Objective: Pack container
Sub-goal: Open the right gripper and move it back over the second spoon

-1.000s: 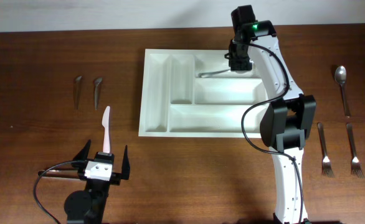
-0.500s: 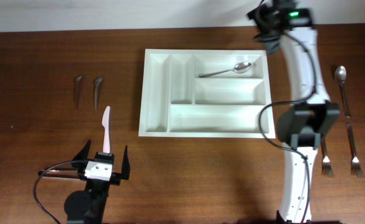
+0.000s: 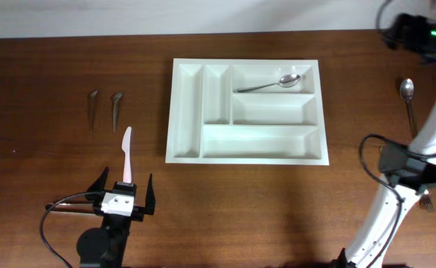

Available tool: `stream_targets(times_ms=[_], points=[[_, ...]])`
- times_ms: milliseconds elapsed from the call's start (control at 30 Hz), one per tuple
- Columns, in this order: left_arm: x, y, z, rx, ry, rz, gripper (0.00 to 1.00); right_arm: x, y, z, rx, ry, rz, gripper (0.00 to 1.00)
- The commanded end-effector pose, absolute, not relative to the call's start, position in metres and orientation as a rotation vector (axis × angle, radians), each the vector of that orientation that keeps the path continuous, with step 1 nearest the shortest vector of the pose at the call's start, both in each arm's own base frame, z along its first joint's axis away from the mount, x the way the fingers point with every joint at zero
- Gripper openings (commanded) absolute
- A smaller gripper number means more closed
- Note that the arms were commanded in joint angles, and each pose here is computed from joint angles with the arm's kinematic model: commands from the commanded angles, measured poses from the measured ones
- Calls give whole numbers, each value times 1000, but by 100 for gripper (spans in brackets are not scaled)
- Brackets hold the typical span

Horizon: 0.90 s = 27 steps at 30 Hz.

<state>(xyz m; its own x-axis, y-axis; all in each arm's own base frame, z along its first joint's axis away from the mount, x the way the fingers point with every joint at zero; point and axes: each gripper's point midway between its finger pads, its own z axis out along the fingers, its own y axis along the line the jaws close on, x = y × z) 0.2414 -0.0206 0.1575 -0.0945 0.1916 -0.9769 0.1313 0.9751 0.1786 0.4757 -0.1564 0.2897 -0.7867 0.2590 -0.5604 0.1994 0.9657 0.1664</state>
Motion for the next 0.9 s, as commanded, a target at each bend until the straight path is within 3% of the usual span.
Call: stream_targets(times_ms=[0,200,400,600,867], points=[[242,-18,156,241,1670,70,99,459,-204,275,273,2558,-13,99],[242,-18,156,241,1670,70,99,445,-256,234,229,2677,-129,99],[242,-18,156,241,1670,70,99,437,-293,157,268,2835,-197,99],[242,-18,156,241,1670,70,99,426,-293,98,155,2967,-183,99],[242,-18,156,241,1670,70,99,432,-299,58,158,2957,-192,99]])
